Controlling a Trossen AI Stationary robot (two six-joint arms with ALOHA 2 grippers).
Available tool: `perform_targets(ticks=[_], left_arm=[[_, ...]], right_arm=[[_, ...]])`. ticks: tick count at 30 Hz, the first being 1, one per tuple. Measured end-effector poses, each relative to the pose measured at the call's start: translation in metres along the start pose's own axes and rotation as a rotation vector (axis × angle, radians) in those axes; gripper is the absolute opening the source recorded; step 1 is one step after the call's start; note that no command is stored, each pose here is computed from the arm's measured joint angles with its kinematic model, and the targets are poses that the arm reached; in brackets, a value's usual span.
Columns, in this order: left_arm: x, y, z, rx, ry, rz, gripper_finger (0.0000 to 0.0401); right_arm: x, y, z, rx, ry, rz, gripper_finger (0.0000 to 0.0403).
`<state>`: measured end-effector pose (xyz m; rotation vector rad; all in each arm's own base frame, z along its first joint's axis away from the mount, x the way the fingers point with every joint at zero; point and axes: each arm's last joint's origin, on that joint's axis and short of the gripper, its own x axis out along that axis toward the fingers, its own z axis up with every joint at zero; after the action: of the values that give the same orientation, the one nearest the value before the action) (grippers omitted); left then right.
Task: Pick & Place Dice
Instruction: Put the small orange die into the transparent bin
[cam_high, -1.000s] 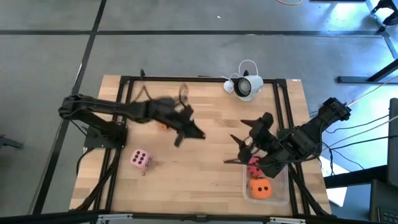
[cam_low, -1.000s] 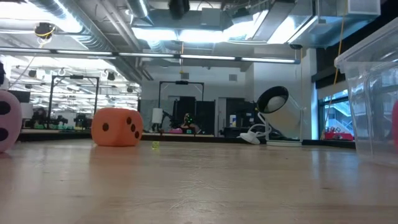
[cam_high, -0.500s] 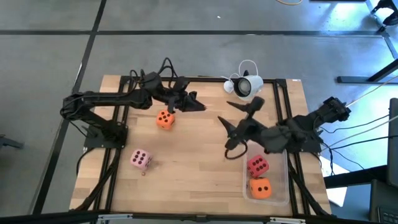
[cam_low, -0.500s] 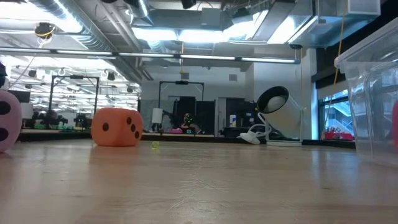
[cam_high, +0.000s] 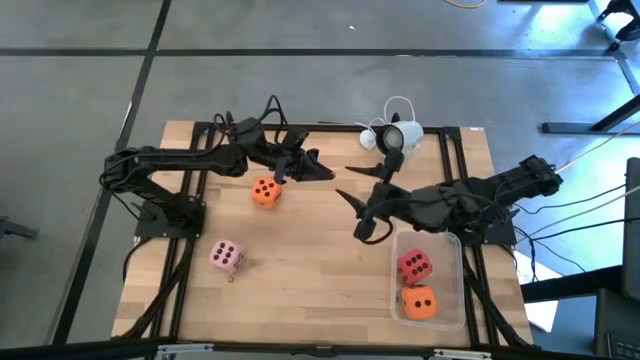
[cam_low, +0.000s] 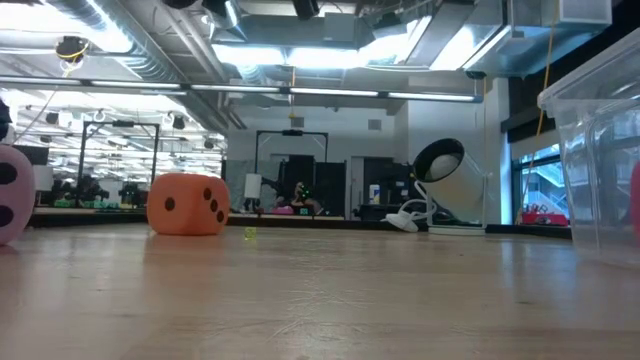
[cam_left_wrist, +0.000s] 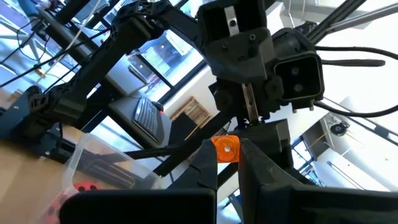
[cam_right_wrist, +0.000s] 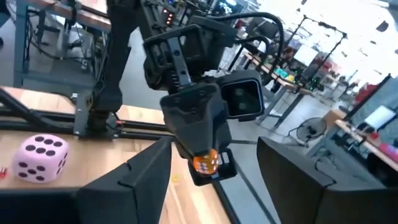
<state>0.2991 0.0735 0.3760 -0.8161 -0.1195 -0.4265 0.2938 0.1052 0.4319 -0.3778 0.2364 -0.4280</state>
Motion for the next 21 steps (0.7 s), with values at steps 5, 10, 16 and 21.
perform_targets(ticks=[5,10,16,21], left_arm=[[0.000,-0.003,0.002,0.001,-0.023,-0.028,0.0008],[0.000,-0.005,0.003,-0.001,-0.036,-0.040,0.0008],[0.001,-0.006,0.002,-0.011,-0.033,-0.051,0.0008],[0.002,-0.006,0.001,-0.007,-0.027,-0.055,0.0008]], right_arm=[[0.008,-0.002,-0.002,0.034,-0.005,0.051,0.0230],[0.021,0.004,-0.008,0.007,0.023,0.057,0.0230],[0.033,0.006,-0.012,0.003,0.038,0.036,0.0229],[0.034,0.005,-0.010,0.018,0.023,0.030,0.0224]])
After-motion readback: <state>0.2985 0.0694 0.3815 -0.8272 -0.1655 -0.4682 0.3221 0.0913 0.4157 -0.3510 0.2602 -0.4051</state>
